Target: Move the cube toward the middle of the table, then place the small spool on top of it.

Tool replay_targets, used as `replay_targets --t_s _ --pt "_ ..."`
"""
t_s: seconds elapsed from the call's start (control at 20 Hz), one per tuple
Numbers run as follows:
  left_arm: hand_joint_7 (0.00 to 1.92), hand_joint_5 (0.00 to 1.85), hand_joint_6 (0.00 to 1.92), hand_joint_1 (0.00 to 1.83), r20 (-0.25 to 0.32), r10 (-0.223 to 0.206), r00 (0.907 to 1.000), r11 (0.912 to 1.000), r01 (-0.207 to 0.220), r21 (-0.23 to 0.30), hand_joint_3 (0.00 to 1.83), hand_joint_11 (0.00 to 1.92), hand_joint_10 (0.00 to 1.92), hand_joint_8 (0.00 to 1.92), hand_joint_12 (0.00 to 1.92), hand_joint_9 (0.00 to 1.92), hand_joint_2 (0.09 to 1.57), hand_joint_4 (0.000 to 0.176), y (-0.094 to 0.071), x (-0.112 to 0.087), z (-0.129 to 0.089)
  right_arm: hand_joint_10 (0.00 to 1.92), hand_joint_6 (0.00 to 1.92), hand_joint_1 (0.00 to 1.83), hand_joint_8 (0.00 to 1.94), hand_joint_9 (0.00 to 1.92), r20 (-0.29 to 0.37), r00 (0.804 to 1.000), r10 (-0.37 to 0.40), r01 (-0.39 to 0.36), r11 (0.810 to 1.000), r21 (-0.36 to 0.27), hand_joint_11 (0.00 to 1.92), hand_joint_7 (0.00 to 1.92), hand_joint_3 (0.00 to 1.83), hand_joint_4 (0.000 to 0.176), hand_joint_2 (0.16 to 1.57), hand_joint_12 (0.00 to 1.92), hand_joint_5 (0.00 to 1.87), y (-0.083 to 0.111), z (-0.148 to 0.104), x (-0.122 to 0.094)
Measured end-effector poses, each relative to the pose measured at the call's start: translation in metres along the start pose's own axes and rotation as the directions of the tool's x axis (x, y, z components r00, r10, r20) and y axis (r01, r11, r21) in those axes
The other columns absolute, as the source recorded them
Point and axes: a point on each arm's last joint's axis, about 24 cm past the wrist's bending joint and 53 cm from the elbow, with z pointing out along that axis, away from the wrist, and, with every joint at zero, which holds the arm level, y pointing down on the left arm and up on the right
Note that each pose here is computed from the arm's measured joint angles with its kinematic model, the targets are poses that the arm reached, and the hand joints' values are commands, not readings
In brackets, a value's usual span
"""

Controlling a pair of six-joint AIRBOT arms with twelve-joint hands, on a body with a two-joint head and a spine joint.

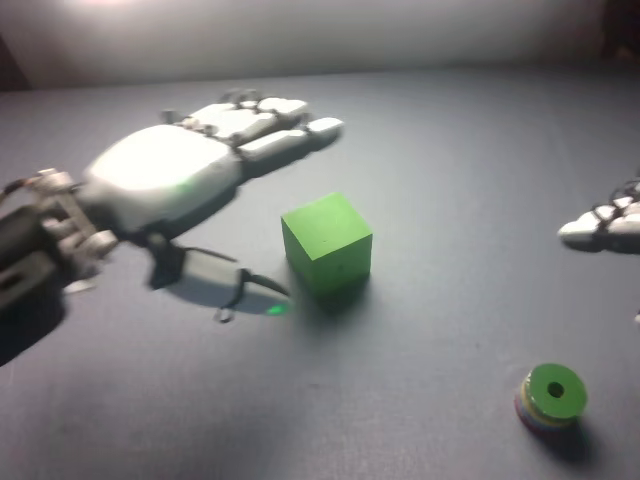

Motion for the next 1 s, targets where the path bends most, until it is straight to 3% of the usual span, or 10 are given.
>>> replay_targets --t_s 0.15,0.2,0.25,0.3,0.4,0.45,0.55,0.6,0.8,1.0 --pt "0.00 0.01 0.00 0.56 0.003 0.012 0.9999 0.9999 -0.012 -0.013 0.00 0.00 0.00 0.00 0.01 0.00 0.83 0.176 0.001 -0.006 -0.033 0.00 0.00 0.55 0.00 0.56 -0.090 0.996 -0.018 0.014 0.999 -0.045 0.22 0.47 0.00 0.058 1.19 0.93 0.42 0.013 0.008 0.017" --pt "0.00 0.00 0.00 0.48 0.001 0.023 0.9997 0.9997 -0.023 -0.010 0.00 0.00 0.00 0.00 0.00 0.00 0.84 0.176 -0.001 -0.006 -0.041 0.00 0.00 0.61 0.00 0.57 -0.115 0.993 -0.024 0.017 0.998 -0.058 0.22 0.46 0.00 0.040 1.17 0.94 0.43 0.016 0.009 0.022" --pt "0.00 0.00 0.00 0.54 -0.004 0.032 0.9995 0.9994 -0.032 -0.013 0.00 0.00 0.00 0.00 0.00 0.00 0.83 0.176 -0.002 -0.005 -0.052 0.01 0.00 0.73 0.00 0.61 -0.145 0.989 -0.033 0.023 0.997 -0.072 0.25 0.48 0.00 0.024 1.14 0.99 0.45 0.020 0.011 0.028" --pt "0.00 0.00 0.00 0.59 -0.010 0.034 0.9994 0.9992 -0.034 -0.022 0.00 0.00 0.00 0.00 0.00 0.00 0.83 0.176 -0.002 -0.004 -0.061 0.00 0.00 0.75 0.00 0.60 -0.173 0.984 -0.046 0.032 0.996 -0.080 0.23 0.48 0.00 0.048 1.11 0.99 0.45 0.022 0.013 0.034" --pt "0.00 0.00 0.00 0.62 -0.010 0.033 0.9994 0.9983 -0.033 -0.048 0.00 0.00 0.00 0.00 0.00 0.00 0.84 0.176 0.003 -0.005 -0.075 0.00 0.00 0.81 0.00 0.58 -0.232 0.969 -0.078 0.061 0.995 -0.082 0.26 0.46 0.00 0.044 1.07 0.92 0.41 0.021 0.018 0.049" --pt "0.00 0.00 0.00 0.62 0.004 0.028 0.9996 0.9973 -0.028 -0.068 0.01 0.00 0.00 0.00 0.00 0.00 0.86 0.176 0.007 -0.010 -0.083 0.00 0.00 0.84 0.00 0.59 -0.275 0.957 -0.092 0.071 0.994 -0.086 0.25 0.47 0.00 0.067 1.02 0.94 0.42 0.021 0.020 0.063" --pt "0.00 0.00 0.00 0.65 0.018 0.020 0.9996 0.9966 -0.018 -0.080 0.01 0.00 0.00 0.00 0.00 0.00 0.86 0.176 0.010 -0.012 -0.088 0.00 0.00 0.85 0.00 0.60 -0.313 0.945 -0.098 0.073 0.993 -0.093 0.22 0.47 0.00 0.067 1.01 0.99 0.43 0.021 0.022 0.074" --pt "0.00 0.00 0.00 0.64 0.024 0.019 0.9995 0.9967 -0.017 -0.079 0.01 0.00 0.00 0.00 0.00 0.00 0.87 0.176 0.009 -0.014 -0.090 0.00 0.01 0.89 0.01 0.60 -0.332 0.939 -0.094 0.069 0.994 -0.087 0.20 0.49 0.00 0.021 0.99 0.99 0.45 0.018 0.024 0.078" --pt "0.00 0.00 0.00 0.63 0.030 0.004 0.9996 0.9981 -0.002 -0.062 0.01 0.00 0.00 0.00 0.00 0.00 0.87 0.176 0.002 -0.009 -0.097 0.00 0.01 1.00 0.01 0.59 -0.367 0.926 -0.090 0.078 0.996 -0.049 0.16 0.53 0.00 0.024 0.96 0.94 0.52 0.003 0.029 0.093" --pt "0.00 0.00 0.00 0.62 0.022 -0.007 0.9997 0.9970 0.009 -0.078 0.01 0.00 0.00 0.00 0.00 0.00 0.89 0.176 0.005 -0.004 -0.101 0.01 0.01 1.00 0.01 0.65 -0.376 0.922 -0.094 0.079 0.995 -0.056 0.19 0.59 0.00 0.021 1.00 0.93 0.63 0.005 0.035 0.100"
